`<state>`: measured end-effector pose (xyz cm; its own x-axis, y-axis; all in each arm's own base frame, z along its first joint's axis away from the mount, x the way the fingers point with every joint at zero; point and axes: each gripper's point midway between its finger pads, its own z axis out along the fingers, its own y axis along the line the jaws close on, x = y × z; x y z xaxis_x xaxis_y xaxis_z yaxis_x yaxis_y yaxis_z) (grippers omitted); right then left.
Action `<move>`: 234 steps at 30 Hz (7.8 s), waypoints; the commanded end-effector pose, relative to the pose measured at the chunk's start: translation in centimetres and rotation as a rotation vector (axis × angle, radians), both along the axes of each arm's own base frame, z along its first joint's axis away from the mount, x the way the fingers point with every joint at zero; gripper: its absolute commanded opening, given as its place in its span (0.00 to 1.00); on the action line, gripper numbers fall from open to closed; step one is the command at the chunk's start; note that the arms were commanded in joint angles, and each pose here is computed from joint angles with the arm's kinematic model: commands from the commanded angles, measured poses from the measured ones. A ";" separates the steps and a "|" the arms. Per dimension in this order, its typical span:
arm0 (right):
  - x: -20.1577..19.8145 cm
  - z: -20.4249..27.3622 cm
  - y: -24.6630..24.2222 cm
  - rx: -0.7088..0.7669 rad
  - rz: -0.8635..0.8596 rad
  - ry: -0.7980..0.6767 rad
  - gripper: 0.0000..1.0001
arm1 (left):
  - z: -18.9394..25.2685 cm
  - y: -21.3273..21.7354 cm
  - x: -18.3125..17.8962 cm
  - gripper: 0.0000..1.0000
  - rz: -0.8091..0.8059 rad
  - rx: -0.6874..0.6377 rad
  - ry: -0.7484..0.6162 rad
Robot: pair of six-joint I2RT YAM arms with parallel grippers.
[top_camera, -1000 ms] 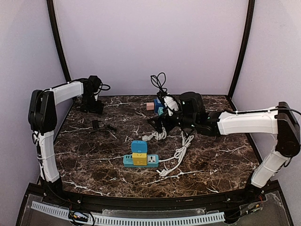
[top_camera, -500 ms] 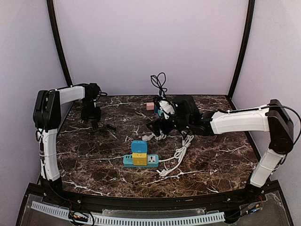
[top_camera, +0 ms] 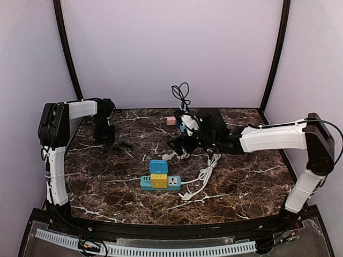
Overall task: Insert the plug
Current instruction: Pick up the plug from the center of the board, then adjust the plug, then insert the plug into the socket.
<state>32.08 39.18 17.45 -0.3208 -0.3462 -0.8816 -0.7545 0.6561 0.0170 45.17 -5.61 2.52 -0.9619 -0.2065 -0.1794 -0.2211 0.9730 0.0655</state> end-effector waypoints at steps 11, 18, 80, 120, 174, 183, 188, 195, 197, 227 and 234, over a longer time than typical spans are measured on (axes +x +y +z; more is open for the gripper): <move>0.6 1.6 0.1 0.027 -0.016 -0.028 0.99 | 1.6 0.2 -1.4 0.01 -0.036 -0.002 0.022; 0.0 5.2 -0.4 0.098 -0.009 -0.069 0.99 | 9.5 -3.9 -1.6 0.01 -0.288 -0.043 -0.161; -8.6 10.2 -3.8 -0.120 0.559 0.016 0.00 | 25.3 -23.7 -24.2 0.91 -1.399 -0.147 -1.045; -18.7 7.6 0.9 -0.194 0.790 -0.053 0.00 | 21.4 -30.8 -30.9 0.59 -1.660 -0.781 -1.069; -19.2 15.8 0.2 0.518 0.688 -0.221 0.27 | 26.9 -31.7 -31.4 0.01 -1.450 -1.030 -1.316; -19.4 13.9 -0.1 0.433 0.732 -0.193 0.00 | 26.1 -31.4 -30.9 0.12 -1.444 -0.966 -1.313; -16.8 10.0 -3.0 0.309 0.703 -0.137 0.00 | 25.4 -30.9 -30.1 0.67 -1.479 -0.827 -1.346; -16.1 4.0 -6.2 0.233 0.720 -0.171 0.00 | 23.7 -29.2 -28.7 0.73 -1.513 -0.599 -1.318; -15.7 3.0 -6.2 0.245 0.728 -0.173 0.00 | 23.5 -28.4 -27.9 0.74 -1.506 -0.535 -1.308; -12.2 -7.0 0.9 0.321 0.807 -0.112 0.00 | 12.6 -22.0 -22.6 0.78 -1.418 -0.411 -1.056; -11.8 -8.7 1.2 0.289 0.808 -0.105 0.00 | 12.7 -22.1 -22.2 0.78 -1.400 -0.407 -1.088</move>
<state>19.89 39.61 8.77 -0.0314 -0.2120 -0.9768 -0.9939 -0.0968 0.0530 22.86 -27.80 15.36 0.0570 0.3949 -0.9170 0.9074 0.3625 0.2125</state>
